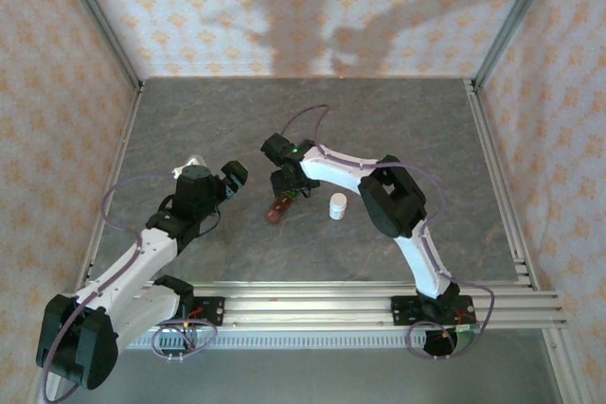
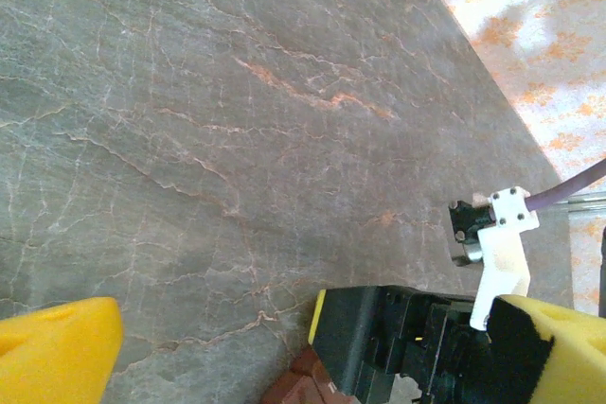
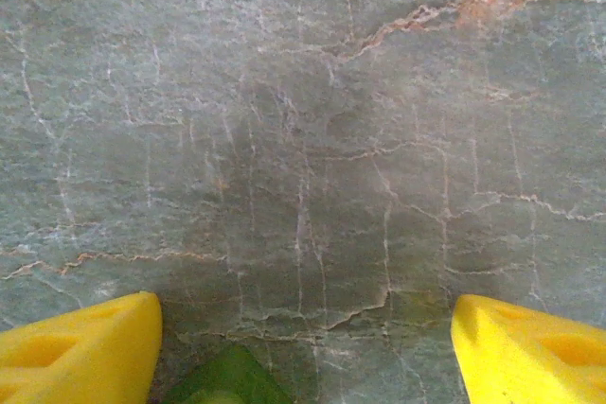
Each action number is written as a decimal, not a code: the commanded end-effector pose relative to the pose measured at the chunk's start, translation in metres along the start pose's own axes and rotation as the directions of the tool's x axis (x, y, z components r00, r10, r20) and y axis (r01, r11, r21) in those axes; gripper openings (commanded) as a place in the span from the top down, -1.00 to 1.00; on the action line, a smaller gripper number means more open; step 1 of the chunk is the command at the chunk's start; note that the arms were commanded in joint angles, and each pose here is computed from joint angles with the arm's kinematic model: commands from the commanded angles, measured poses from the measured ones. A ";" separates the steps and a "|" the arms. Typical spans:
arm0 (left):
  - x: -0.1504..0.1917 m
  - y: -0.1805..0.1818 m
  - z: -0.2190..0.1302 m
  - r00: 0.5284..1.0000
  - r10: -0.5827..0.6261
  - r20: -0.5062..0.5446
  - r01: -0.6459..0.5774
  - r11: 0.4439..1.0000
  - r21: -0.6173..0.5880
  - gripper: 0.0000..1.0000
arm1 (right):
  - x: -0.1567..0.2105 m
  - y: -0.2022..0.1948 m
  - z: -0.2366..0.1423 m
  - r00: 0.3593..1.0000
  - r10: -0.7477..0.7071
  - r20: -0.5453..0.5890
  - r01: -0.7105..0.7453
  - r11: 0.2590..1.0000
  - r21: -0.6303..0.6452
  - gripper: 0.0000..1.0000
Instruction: Sort the pills into containers
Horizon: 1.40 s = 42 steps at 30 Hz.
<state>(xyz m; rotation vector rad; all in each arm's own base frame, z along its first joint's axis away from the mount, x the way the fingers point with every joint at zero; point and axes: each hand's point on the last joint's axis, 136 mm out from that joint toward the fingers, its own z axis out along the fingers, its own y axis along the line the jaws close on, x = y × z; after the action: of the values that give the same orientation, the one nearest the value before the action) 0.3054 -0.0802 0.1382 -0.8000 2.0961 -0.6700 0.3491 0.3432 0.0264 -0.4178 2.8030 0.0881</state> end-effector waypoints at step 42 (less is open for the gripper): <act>0.037 -0.017 -0.006 0.801 0.564 -0.201 -0.588 0.803 -0.092 -0.99 | 0.022 -0.011 -0.033 0.993 -0.119 0.003 0.118 0.983 -0.142 -0.58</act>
<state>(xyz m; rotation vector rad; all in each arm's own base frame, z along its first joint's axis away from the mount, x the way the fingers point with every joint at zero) 0.2838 -0.1196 0.1284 -0.1551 2.4448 -0.2668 0.3163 0.3194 0.0531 -0.6246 2.7875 0.2544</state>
